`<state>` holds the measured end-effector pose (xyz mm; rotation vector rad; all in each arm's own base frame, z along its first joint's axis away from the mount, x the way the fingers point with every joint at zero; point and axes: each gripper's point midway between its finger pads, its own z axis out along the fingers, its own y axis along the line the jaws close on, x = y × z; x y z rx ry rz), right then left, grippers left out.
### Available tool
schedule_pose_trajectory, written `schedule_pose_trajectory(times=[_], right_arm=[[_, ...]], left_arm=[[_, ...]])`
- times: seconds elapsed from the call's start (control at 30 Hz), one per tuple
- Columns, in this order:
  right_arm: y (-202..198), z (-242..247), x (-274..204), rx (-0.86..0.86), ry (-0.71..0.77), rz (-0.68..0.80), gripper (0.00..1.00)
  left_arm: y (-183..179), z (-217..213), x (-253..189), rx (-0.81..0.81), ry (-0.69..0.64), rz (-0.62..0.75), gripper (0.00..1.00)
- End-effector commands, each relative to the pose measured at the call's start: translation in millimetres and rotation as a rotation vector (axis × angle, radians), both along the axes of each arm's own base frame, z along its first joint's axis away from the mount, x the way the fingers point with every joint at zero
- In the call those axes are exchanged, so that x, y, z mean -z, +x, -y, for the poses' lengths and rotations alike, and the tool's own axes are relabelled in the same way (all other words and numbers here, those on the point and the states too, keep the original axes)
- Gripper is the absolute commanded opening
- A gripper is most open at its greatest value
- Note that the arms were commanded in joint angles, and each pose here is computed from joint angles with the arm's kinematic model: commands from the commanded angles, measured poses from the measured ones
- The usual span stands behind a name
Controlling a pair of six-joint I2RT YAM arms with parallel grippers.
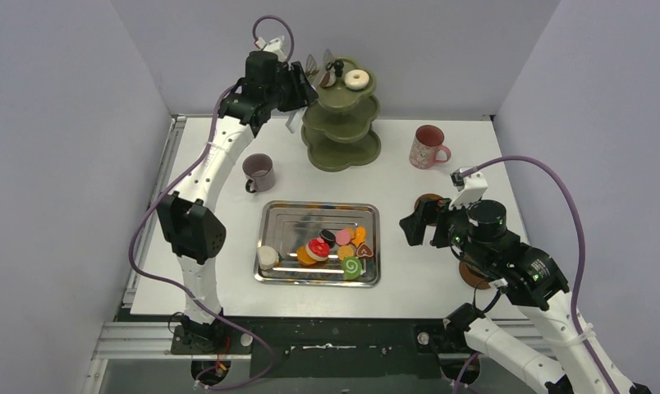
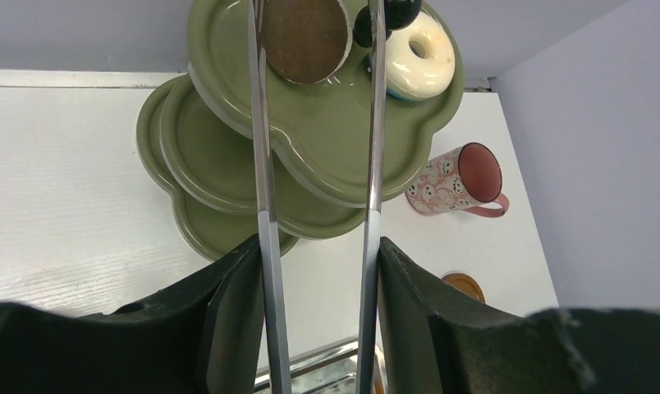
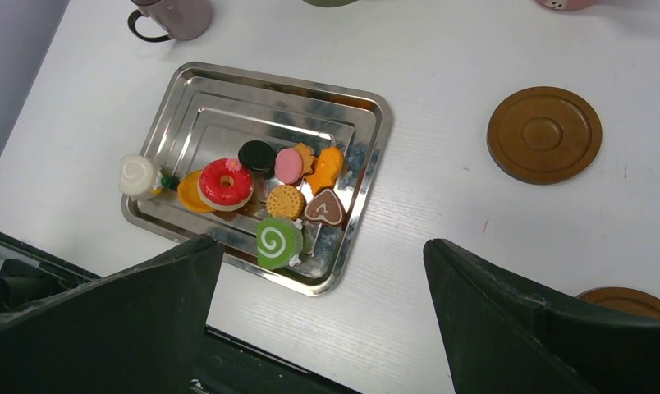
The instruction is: Serve the afternoon tea
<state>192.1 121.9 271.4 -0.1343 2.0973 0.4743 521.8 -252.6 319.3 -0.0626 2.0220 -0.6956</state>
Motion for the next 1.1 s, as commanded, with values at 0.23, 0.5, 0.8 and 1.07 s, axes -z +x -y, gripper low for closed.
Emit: schedule_pose_trajectory(times=[0.23,0.5,0.8,1.07], right_arm=[[6,3,-21,0.026,0.029,0.068,1.0],[-1,8,-21,0.029,0.013,0.047,1.0],[-3,-1,-17,-0.008,0.043,0.038,1.0],[-3,-1,-16,-0.012,0.044,0.042,1.0]], left_arm=[[-7,-9,-71,0.003,-0.004,0.167,0.44],[-30,-36,-73,-0.059,0.088,0.145,0.43],[-76,-77,-56,-0.134,0.211,0.092,0.41],[-137,-106,-38,-0.128,0.298,-0.006,0.4]])
